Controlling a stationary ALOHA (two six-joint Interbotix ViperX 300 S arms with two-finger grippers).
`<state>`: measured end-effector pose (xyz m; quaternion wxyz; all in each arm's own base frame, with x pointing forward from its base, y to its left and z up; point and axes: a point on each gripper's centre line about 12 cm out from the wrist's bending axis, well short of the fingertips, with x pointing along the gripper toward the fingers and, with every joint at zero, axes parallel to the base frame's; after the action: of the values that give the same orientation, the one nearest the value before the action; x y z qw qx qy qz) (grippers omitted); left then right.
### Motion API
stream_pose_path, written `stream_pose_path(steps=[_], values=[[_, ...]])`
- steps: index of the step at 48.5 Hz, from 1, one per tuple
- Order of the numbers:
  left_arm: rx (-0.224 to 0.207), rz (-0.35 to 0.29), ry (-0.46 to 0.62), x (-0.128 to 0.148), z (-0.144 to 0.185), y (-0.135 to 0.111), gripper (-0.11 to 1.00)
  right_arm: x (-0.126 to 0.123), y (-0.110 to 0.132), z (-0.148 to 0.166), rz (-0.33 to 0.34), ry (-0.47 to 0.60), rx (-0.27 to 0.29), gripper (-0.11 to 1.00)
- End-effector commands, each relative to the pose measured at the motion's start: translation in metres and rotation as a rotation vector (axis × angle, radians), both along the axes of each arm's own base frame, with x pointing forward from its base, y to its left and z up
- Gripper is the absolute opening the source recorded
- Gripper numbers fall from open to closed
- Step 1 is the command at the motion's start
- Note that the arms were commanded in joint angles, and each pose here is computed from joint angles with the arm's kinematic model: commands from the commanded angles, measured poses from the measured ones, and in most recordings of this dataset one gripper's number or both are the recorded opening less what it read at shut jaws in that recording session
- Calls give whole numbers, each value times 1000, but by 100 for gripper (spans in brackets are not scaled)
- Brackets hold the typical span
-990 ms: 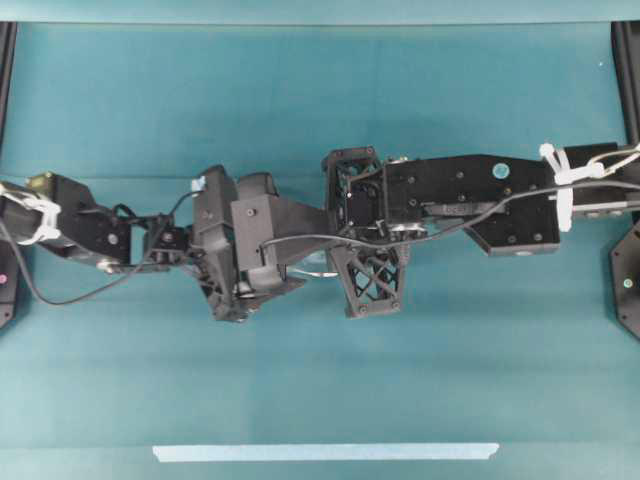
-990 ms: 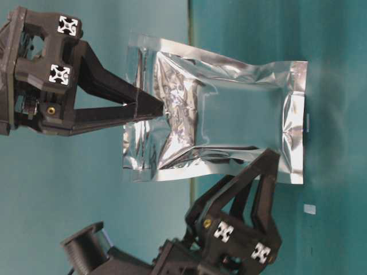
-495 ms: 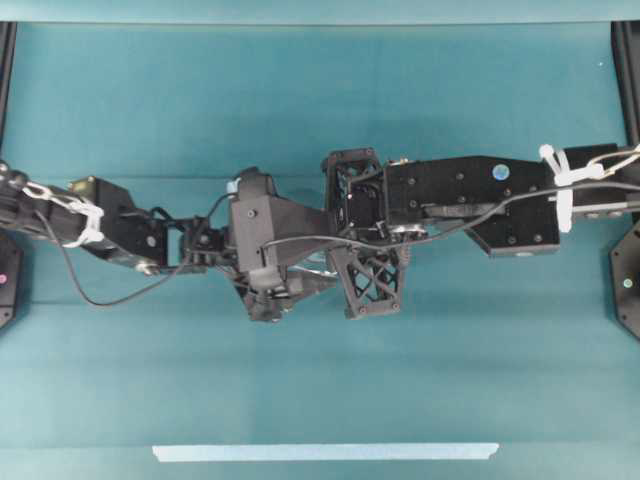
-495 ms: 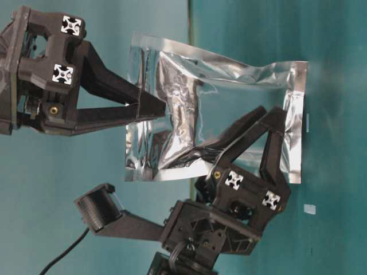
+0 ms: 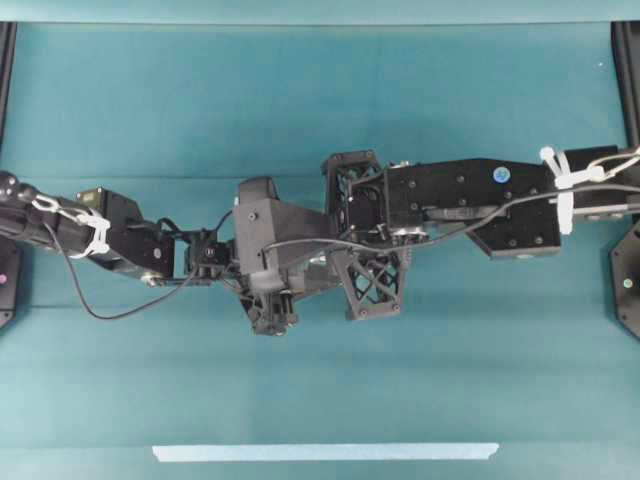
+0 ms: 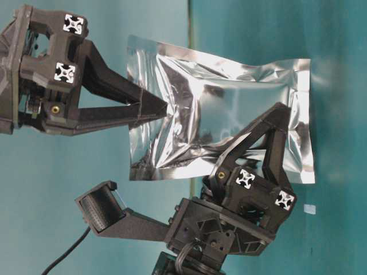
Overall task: Hand over the silver zip bag and make it stand upright.
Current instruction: 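Close the left gripper on the bag's bottom edge, then open the right gripper and pull it back away from the bag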
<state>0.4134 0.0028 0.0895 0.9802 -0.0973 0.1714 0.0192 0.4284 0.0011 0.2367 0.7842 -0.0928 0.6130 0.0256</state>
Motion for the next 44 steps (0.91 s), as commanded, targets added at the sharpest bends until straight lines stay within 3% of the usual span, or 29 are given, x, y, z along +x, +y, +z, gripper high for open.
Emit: stream_pose_path(steps=[1,25,44], values=[[1,-4,-15,2,4,-1,29,-1,0,5,3,-12,0,1],[93,-4,39,-1,-1,14,29,-1,3,5,2,-13,2,1],[104,-1,38,-1,-1,17,29,-1,3,6,-10,-15,9,1]])
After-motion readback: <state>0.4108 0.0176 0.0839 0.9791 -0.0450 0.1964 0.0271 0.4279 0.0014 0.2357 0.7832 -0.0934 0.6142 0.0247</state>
